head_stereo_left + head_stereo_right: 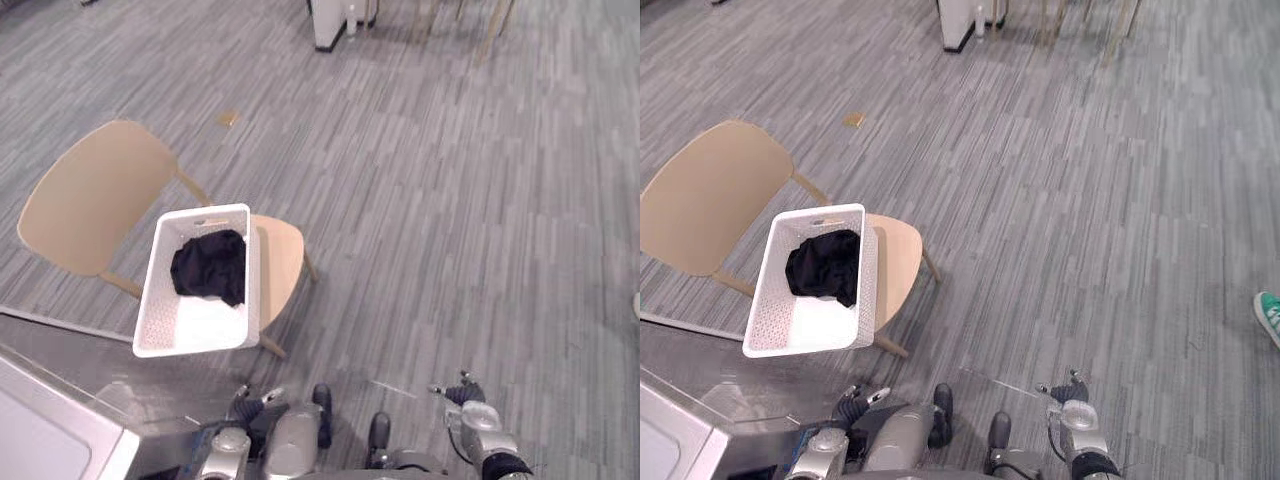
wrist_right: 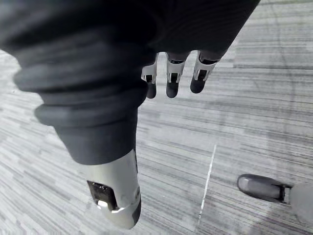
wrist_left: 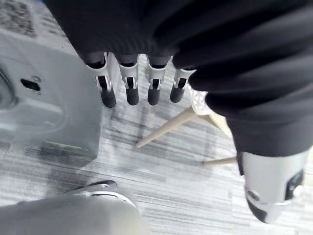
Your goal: Pick up the laundry basket with both hands and put the clothes into the washing machine.
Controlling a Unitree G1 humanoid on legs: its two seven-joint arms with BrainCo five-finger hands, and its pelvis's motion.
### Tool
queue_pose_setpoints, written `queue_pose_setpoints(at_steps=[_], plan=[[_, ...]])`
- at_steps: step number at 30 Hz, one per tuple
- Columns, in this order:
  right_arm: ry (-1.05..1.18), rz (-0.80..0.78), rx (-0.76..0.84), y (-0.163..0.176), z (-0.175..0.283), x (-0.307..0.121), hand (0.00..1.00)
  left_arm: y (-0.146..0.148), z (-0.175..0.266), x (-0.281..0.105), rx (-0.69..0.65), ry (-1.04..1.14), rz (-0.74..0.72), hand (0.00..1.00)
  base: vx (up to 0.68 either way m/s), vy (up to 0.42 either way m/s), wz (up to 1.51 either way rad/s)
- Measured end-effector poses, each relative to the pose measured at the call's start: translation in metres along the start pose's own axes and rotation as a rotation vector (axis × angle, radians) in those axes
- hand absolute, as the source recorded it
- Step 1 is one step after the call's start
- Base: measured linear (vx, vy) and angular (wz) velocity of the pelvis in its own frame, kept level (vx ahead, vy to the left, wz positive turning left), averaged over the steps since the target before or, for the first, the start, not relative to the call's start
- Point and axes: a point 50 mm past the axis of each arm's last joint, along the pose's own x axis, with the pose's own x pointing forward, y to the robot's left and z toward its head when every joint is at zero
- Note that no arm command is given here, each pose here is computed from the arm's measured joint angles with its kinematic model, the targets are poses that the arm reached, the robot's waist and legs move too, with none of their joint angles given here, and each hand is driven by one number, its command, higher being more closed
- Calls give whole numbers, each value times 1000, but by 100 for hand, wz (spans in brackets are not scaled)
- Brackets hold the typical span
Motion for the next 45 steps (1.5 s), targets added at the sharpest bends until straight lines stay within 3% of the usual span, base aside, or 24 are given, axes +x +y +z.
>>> queue_pose_setpoints(at_steps=[8,13,17,23,28,34,38,45], plan=[[-37,8,1,2,8,-1,0,8,-12,-2,45,48,27,0,455,-2,95],[-7,-53,28,-18,-8,-4,0,-15,5,1,5,11,-6,0,423,-360,204],[-98,-81,59,-27,14,-3,0,-38,6,-3,-31,7,-56,0,201,-358,175],[-150,-119,81,-35,28,0,0,-34,7,-2,42,-10,-65,0,53,-112,155],[-196,-81,88,-20,44,0,0,-12,-7,-1,94,32,-26,0,-45,56,67],[-532,-97,-69,-27,118,-19,0,4,-14,-1,115,43,7,0,-109,46,6],[-777,-141,-335,-33,189,-31,0,19,-18,-2,139,50,39,0,-112,40,15],[-943,-198,-635,-34,275,-43,0,22,-18,-3,136,34,45,0,-45,30,24]])
